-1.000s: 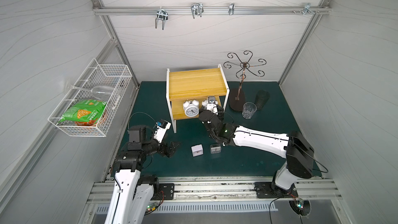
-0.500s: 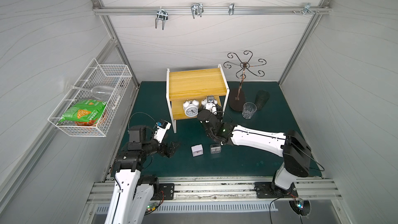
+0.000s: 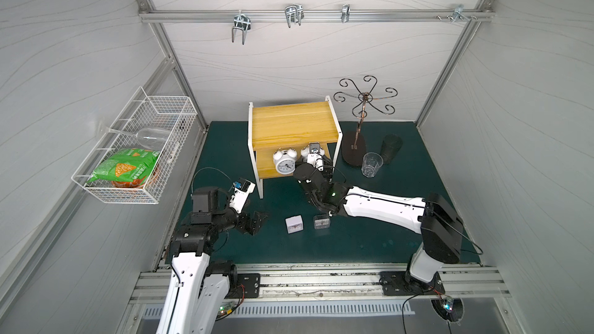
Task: Place the alarm clocks on the shelf by style
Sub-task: Place the alarm on the shelf.
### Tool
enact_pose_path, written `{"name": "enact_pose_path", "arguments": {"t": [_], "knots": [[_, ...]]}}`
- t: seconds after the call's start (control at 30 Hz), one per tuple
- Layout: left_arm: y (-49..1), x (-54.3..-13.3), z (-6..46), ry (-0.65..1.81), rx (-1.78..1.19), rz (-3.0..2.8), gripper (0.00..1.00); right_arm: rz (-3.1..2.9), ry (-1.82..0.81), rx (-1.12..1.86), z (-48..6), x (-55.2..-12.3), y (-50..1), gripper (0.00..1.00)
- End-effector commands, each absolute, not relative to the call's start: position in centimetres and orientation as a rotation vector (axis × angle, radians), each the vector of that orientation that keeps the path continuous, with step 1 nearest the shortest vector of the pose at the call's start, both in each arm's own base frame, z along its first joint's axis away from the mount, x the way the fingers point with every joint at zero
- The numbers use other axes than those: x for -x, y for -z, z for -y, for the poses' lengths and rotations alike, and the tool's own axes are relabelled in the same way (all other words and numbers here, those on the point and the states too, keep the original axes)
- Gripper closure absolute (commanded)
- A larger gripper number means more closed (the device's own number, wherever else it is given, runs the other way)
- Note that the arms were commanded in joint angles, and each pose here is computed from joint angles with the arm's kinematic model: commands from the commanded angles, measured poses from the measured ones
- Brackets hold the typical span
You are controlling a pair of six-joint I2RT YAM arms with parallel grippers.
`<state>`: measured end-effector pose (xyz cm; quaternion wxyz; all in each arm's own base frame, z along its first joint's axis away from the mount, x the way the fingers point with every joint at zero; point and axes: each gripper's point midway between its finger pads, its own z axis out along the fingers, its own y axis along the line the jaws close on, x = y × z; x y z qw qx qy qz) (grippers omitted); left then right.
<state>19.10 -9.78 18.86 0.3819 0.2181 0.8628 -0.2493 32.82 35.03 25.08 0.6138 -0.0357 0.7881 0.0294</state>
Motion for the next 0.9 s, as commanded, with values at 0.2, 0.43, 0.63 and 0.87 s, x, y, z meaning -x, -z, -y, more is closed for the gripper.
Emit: {"name": "enact_pose_path", "arguments": {"t": [0.2, 0.43, 0.63, 0.87], "knots": [[-19.5, -19.2, 9.9, 0.625, -0.585, -2.161, 0.01, -1.791, -0.089, 0.023, -34.4, -33.0, -27.0, 0.09], [-19.5, -19.2, 9.9, 0.625, -0.585, -2.161, 0.01, -1.796, -0.103, 0.019, -33.8, -32.5, -27.3, 0.05], [-19.5, -19.2, 9.9, 0.624, -0.586, -2.160, 0.01, -1.802, -0.131, 0.034, -33.7, -31.8, -27.7, 0.01], [-19.5, -19.2, 9.9, 0.624, -0.585, -2.163, 0.01, -1.825, -0.173, 0.076, -33.4, -30.1, -27.8, 0.01]]}}
